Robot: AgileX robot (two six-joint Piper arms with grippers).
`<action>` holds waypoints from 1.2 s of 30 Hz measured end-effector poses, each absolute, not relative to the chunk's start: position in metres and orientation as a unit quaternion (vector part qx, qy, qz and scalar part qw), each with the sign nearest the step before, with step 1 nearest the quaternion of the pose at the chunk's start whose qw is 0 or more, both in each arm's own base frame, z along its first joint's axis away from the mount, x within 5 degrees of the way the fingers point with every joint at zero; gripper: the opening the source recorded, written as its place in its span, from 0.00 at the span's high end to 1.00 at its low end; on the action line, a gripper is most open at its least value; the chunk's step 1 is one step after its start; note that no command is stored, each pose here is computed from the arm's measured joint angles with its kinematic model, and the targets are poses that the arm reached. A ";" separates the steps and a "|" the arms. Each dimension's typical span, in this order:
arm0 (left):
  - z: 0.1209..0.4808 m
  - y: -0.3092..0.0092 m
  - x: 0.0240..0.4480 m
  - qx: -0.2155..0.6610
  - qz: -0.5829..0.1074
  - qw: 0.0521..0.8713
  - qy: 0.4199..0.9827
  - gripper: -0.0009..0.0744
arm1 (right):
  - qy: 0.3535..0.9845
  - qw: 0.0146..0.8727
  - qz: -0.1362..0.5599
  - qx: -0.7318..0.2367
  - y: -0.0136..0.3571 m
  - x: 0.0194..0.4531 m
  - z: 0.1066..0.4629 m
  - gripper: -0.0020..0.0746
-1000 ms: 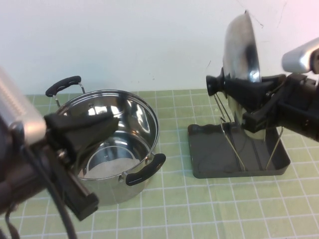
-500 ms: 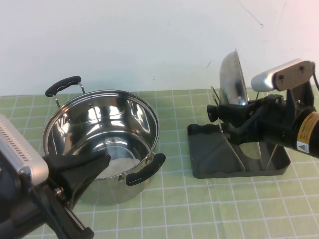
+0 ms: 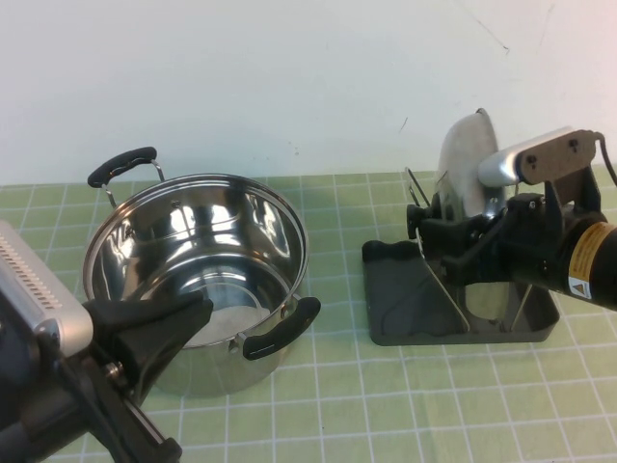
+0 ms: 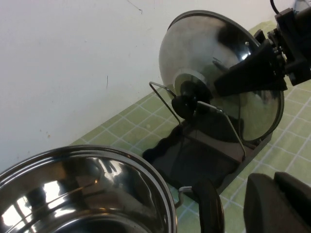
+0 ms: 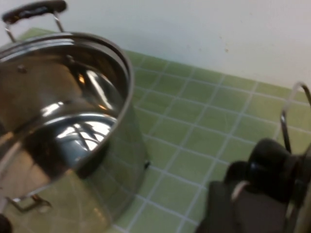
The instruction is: Put pot lid on rack
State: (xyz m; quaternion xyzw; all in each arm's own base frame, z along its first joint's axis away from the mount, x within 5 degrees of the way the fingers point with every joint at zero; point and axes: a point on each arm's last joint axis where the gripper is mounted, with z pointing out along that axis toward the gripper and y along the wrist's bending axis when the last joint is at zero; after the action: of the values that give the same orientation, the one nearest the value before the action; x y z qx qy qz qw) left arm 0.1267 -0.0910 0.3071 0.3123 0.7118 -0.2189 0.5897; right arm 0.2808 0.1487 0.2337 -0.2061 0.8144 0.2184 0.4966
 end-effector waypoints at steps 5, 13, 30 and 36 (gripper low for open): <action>0.306 -0.092 0.126 0.314 -0.225 0.586 0.712 0.99 | 0.833 0.481 0.189 -0.198 0.144 0.281 0.229 0.24; 0.306 -0.092 0.126 0.314 -0.226 0.585 0.712 0.99 | 0.822 0.509 0.163 -0.195 0.133 0.270 0.256 0.18; 0.315 -0.049 0.151 0.161 -0.007 0.664 0.731 0.99 | 0.724 0.646 0.044 -0.237 0.088 0.203 0.354 0.48; 0.303 -0.009 0.148 0.021 0.157 0.589 0.792 0.99 | 0.690 0.687 -0.050 -0.222 0.057 0.167 0.384 0.91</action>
State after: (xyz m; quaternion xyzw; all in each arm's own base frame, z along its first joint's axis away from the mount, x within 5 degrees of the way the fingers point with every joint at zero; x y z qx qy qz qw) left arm 0.1482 -0.0087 0.3034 0.0207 0.7924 0.1568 0.5892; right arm 0.1673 0.0573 0.3836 -0.2224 0.6897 -0.0498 0.6873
